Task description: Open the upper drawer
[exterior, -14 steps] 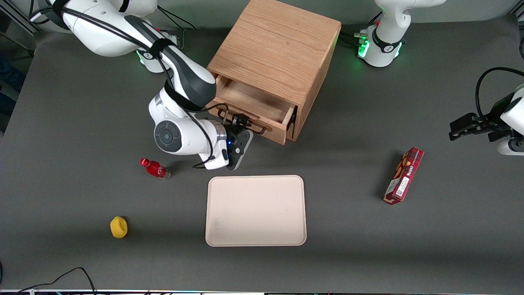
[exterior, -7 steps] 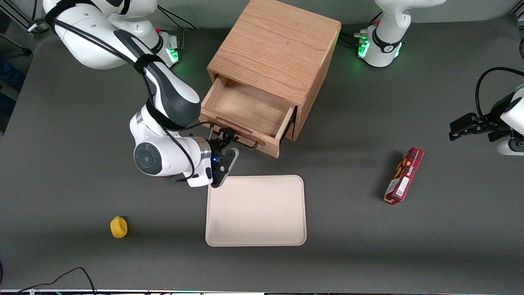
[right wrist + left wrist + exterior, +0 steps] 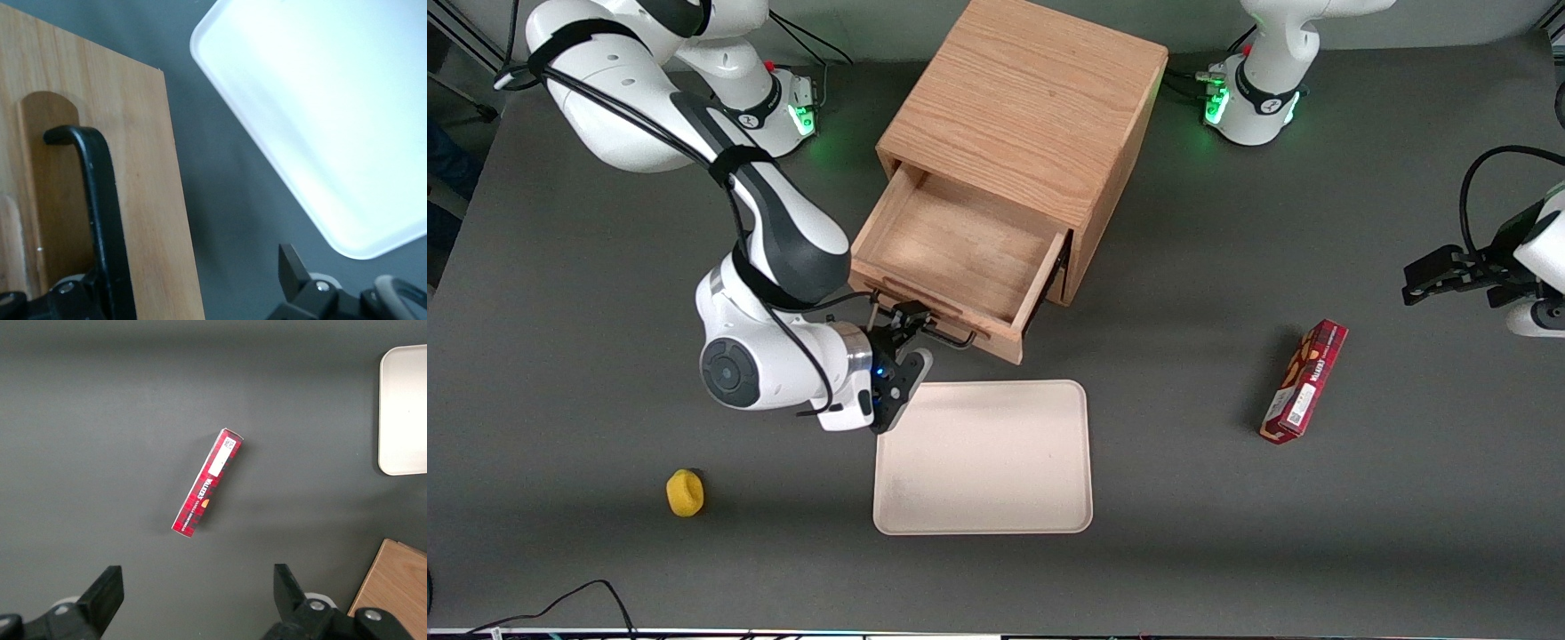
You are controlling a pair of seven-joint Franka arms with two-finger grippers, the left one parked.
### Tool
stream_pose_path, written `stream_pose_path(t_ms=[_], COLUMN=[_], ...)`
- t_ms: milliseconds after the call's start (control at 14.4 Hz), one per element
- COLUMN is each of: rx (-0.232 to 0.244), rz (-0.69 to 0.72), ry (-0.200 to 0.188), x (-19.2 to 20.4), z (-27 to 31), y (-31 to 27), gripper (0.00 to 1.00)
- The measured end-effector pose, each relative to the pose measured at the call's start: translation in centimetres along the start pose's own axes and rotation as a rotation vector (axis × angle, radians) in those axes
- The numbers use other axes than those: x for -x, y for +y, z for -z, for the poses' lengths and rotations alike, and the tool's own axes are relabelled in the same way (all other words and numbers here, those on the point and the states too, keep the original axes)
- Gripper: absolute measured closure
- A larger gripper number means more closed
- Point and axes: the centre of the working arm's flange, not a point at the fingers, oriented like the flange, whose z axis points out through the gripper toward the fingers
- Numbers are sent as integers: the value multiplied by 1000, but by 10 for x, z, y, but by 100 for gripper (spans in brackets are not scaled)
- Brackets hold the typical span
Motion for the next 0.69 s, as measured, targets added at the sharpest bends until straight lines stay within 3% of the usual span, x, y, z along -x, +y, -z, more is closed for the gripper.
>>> stream_pose_path(t_ms=[693], rx=[73], rz=[4], ry=[50], x=[13], z=[58], y=[52], gripper=[0])
